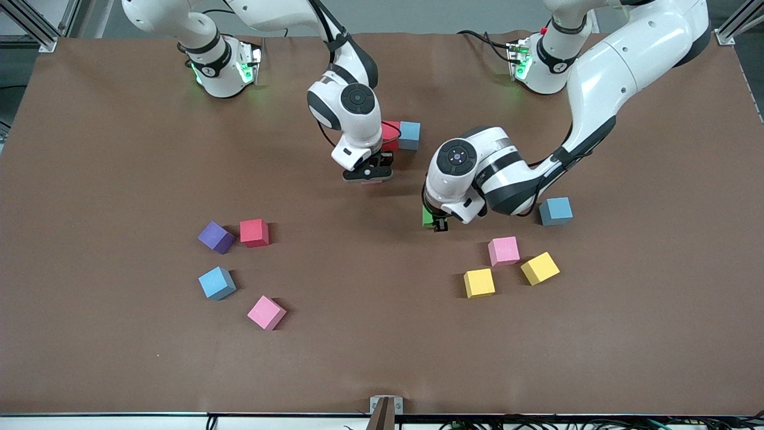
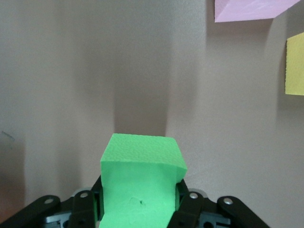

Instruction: Arrange 11 blocks into digit 3

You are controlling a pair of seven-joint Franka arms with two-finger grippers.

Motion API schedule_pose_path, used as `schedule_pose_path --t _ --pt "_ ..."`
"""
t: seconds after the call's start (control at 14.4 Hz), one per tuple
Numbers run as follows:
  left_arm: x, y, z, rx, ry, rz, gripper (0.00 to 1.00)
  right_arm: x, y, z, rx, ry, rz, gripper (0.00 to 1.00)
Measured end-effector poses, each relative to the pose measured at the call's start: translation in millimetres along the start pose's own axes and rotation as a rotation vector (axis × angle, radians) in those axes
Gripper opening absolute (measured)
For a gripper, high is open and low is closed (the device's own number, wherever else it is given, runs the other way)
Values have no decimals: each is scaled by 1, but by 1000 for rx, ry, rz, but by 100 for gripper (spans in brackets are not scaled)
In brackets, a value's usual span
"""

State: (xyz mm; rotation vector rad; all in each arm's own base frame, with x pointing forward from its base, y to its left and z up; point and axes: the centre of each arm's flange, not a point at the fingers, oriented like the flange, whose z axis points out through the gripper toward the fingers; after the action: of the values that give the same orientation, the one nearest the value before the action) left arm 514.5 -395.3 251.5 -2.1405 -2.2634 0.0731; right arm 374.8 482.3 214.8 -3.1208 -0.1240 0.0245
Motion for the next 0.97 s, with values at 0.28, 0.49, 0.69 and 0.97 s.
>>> schedule_pose_path --t 0.28,0.49,0.69,0.97 --pt "-3 -4 0 -11 -52 -6 56 -1 0 0 -11 10 -20 50" --pt "-3 -5 1 -11 -58 -7 56 -1 -1 0 -12 11 -23 50" --pt "-3 -8 3 -6 -54 -2 56 -1 -1 0 -12 11 -23 50" --pt "-2 -10 5 -2 -51 0 56 2 3 4 -18 10 -15 74"
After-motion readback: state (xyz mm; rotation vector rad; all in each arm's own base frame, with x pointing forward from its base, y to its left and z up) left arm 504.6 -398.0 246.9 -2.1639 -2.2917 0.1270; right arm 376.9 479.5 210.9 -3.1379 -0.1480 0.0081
